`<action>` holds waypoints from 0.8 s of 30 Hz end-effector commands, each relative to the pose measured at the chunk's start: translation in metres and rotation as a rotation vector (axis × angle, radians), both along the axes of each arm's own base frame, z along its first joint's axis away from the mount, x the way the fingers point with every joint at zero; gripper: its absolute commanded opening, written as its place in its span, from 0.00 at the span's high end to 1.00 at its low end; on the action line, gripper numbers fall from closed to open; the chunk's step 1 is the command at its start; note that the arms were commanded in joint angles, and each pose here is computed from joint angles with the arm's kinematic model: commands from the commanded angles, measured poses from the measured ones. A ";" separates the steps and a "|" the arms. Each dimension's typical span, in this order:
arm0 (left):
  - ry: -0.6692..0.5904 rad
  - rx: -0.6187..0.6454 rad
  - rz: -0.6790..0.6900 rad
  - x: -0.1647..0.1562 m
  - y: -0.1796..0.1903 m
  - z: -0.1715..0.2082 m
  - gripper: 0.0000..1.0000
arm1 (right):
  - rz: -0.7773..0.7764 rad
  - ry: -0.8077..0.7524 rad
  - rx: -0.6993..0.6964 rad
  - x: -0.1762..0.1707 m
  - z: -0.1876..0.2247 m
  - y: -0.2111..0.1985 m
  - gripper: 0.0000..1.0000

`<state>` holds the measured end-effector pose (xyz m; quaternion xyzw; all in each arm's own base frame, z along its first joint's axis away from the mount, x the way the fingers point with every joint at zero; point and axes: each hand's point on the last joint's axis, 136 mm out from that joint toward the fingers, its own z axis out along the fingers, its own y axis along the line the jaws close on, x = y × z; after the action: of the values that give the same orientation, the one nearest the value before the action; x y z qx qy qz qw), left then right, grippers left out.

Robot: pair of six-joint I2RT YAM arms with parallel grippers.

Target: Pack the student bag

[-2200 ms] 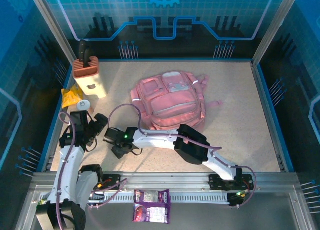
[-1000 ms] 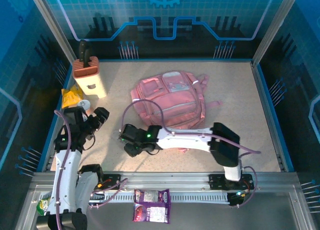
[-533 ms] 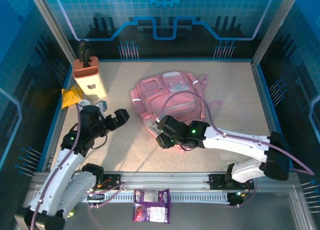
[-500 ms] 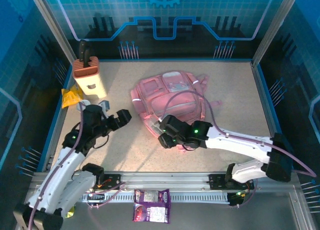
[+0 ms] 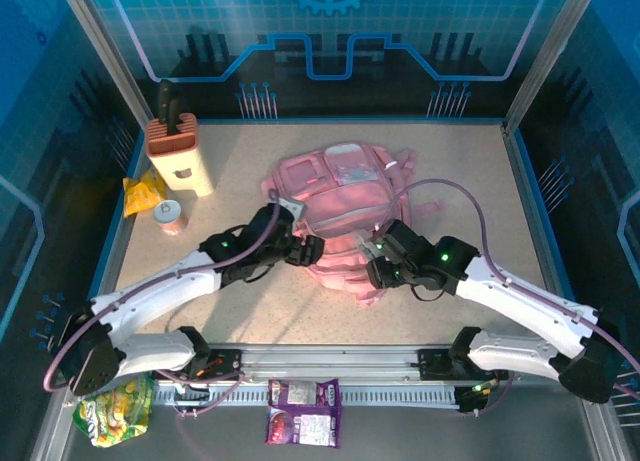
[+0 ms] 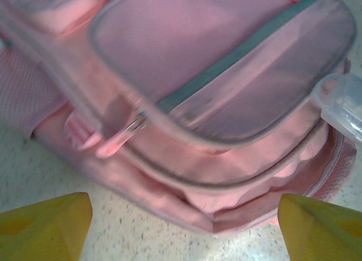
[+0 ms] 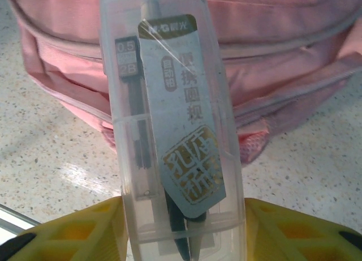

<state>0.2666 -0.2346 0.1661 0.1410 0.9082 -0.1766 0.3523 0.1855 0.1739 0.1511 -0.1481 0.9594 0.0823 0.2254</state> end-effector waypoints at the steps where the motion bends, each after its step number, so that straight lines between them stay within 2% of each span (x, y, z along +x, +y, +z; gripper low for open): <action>1: -0.165 0.142 -0.112 0.015 -0.021 0.015 0.14 | -0.027 0.058 -0.004 -0.010 -0.007 -0.014 0.47; 9: -0.175 0.273 -0.198 0.035 -0.048 -0.008 0.14 | -0.047 0.069 0.033 -0.008 -0.008 -0.018 0.51; 14: -0.212 0.367 -0.184 0.053 -0.048 -0.015 0.15 | -0.054 0.055 0.042 -0.007 -0.013 -0.022 0.53; 18: -0.236 0.441 -0.149 0.067 -0.045 -0.011 0.25 | -0.054 0.051 0.064 -0.004 -0.013 -0.020 0.56; 24: -0.282 0.406 -0.143 0.071 -0.050 0.007 0.41 | -0.054 0.034 0.084 -0.002 -0.009 -0.019 0.58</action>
<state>0.3242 -0.2864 0.1455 0.3135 0.8665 -0.0069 0.3885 0.1818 0.1547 0.1372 -0.1100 0.9663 0.1075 0.2063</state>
